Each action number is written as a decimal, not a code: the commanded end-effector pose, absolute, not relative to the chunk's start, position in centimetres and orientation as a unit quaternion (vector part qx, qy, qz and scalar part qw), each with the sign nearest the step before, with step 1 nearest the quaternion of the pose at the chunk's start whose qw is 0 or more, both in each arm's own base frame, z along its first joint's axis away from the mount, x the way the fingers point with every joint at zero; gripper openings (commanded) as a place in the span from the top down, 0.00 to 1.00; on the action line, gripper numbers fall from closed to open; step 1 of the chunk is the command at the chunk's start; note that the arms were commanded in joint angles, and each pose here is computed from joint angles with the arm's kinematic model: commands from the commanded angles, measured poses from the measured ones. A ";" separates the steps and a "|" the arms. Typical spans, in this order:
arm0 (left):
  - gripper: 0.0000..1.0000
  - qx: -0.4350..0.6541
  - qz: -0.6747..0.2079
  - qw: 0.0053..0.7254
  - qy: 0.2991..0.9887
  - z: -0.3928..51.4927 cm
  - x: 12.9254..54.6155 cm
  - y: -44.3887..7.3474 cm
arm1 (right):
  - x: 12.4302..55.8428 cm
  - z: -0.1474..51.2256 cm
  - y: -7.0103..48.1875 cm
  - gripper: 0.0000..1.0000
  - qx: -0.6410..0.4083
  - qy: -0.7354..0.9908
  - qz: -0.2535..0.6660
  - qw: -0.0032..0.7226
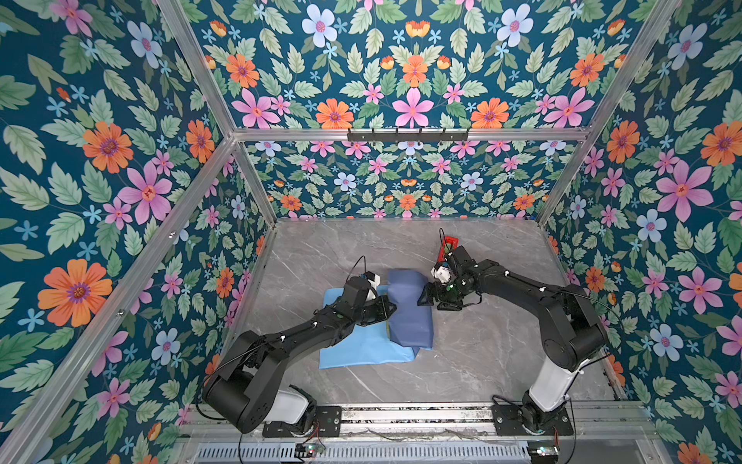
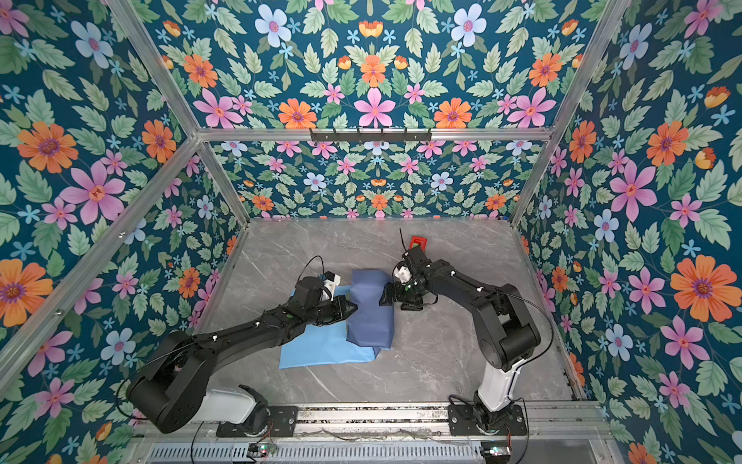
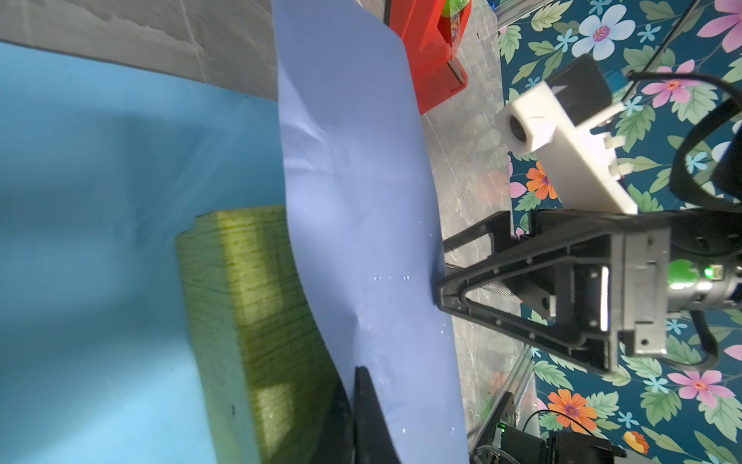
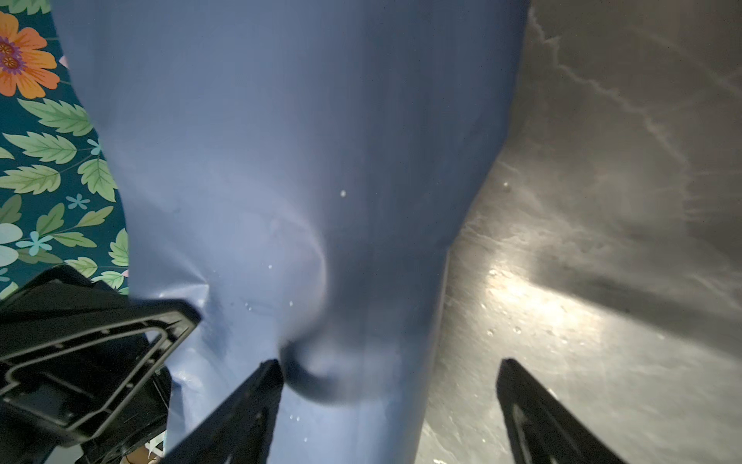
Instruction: Wrap the gift box in paper
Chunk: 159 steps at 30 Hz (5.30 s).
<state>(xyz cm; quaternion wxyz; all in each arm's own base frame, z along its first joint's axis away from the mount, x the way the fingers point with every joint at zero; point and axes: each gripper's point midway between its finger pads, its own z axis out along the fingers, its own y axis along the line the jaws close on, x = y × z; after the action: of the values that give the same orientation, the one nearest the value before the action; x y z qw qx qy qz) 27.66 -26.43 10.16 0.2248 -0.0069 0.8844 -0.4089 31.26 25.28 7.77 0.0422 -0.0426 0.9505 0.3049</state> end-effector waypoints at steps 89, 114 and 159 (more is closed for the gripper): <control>0.73 -0.039 -0.261 0.183 0.947 3.5 25.9 -21.6 | 22.0 12.2 21.1 0.15 -0.124 0.947 0.236 0.180; 0.73 -0.034 -0.259 0.185 0.947 3.1 25.8 -21.5 | 19.4 6.8 27.4 0.10 -0.119 0.875 0.156 0.442; 0.74 -0.033 -0.256 0.181 0.949 2.5 25.7 -21.4 | 16.1 8.6 23.1 0.15 -0.205 0.890 0.201 0.354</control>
<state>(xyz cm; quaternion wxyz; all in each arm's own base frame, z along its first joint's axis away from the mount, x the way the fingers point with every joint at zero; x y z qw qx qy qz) 28.85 -24.55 7.25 0.2569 -0.0201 0.9029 -0.3440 16.56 21.98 7.17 0.3557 -0.1635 0.9052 0.1654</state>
